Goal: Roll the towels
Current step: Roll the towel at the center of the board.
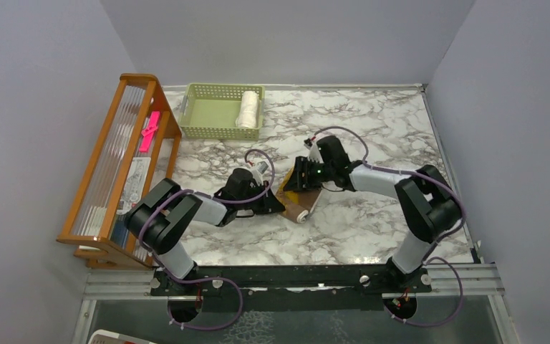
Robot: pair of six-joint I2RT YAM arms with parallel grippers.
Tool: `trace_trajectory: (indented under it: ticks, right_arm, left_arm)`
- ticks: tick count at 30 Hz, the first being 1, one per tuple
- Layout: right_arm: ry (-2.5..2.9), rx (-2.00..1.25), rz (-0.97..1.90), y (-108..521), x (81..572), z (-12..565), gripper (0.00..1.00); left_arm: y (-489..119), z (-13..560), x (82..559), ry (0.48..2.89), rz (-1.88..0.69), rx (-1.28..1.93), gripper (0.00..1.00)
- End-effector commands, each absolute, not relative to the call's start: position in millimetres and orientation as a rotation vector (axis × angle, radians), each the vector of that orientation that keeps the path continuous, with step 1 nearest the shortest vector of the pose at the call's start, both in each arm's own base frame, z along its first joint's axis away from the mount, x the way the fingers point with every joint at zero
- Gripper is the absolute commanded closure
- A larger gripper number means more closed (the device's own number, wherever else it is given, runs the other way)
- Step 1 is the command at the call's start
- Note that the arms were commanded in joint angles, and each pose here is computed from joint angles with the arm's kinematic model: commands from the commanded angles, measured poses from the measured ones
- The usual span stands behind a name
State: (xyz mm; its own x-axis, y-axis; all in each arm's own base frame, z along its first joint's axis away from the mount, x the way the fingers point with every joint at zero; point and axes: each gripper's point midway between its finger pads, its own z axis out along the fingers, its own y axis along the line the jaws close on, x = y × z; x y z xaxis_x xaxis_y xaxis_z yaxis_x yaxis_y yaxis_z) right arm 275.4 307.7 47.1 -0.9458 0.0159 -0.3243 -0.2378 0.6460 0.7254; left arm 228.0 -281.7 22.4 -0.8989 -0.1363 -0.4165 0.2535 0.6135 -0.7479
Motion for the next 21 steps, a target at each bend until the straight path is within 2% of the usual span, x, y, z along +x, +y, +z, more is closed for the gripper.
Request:
trace_trajectory:
  ticks: [1,5,9,13,21]
  right_arm:
    - [2.378,-0.374,0.798,273.0,310.8,85.1,0.48]
    - [2.086,-0.607,0.704,271.7,315.8,140.4,0.47]
    - [1.671,-0.999,0.459,290.2,275.8,169.6,0.47]
    - [1.411,-1.366,0.436,301.9,215.9,144.0,0.47]
    - [1.384,-1.597,0.384,299.3,189.1,99.2,0.51]
  left_arm:
    - [-251.6,-41.2,209.3,2.623,-0.965,0.056,1.0]
    - [-254.1,-45.2,208.8,2.639,-0.968,0.064,1.0]
    - [-257.0,-43.5,210.8,2.636,-0.98,0.066,1.0]
    - [-257.4,-43.2,209.9,2.639,-0.986,0.065,1.0]
    - [-257.1,-45.8,207.0,2.657,-0.987,0.073,1.0]
